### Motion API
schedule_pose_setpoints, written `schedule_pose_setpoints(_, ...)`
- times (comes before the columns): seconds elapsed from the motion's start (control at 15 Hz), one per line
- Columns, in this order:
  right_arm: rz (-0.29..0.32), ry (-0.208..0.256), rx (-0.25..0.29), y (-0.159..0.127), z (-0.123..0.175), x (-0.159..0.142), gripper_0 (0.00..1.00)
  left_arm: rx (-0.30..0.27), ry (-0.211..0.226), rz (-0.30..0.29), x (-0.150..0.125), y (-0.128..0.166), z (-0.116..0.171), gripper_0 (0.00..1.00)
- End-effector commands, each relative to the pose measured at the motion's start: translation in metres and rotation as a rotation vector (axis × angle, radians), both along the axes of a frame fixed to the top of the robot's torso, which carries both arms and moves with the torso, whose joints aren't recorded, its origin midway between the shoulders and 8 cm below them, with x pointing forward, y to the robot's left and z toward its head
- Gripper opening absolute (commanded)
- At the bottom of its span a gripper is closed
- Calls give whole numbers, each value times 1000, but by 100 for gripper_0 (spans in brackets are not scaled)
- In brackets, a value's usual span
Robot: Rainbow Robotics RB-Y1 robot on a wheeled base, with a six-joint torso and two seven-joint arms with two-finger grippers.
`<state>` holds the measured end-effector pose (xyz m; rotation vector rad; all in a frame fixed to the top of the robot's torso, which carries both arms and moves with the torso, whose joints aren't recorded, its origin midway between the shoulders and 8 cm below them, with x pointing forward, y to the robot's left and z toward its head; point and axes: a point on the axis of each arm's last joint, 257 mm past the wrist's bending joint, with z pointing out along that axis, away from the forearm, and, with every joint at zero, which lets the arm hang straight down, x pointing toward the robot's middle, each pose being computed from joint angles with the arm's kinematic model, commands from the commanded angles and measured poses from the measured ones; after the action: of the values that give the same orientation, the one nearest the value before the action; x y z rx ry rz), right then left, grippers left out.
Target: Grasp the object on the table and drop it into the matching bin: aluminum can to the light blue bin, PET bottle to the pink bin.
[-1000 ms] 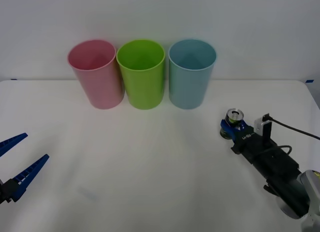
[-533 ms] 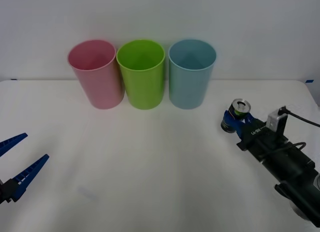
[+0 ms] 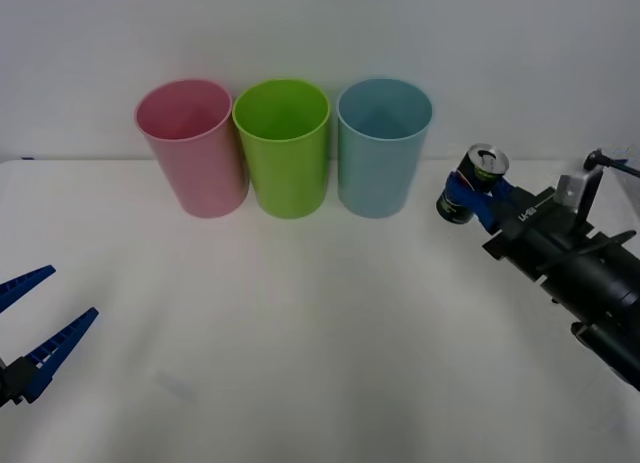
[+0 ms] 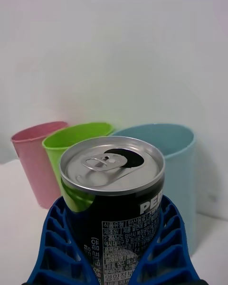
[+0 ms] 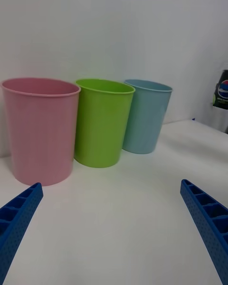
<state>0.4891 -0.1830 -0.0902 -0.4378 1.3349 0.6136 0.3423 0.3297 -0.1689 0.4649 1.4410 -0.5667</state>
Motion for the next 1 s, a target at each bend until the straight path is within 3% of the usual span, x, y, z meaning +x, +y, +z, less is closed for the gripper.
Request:
schedule_pose_setpoints(0.07,32,7,32,8,25,14,0,0,0,0,0,0,0,100)
schedule_pose_setpoints(0.2,48,5,52,15,43,29,0,0,0,0,0,0,0,100)
schedule_pose_setpoints(0.47,41,-11,22,25,57,65,0,0,0,0,0,0,0,100)
schedule_pose_setpoints(1.0,-24,1,25,57,74,136,0,0,0,0,0,0,0,100)
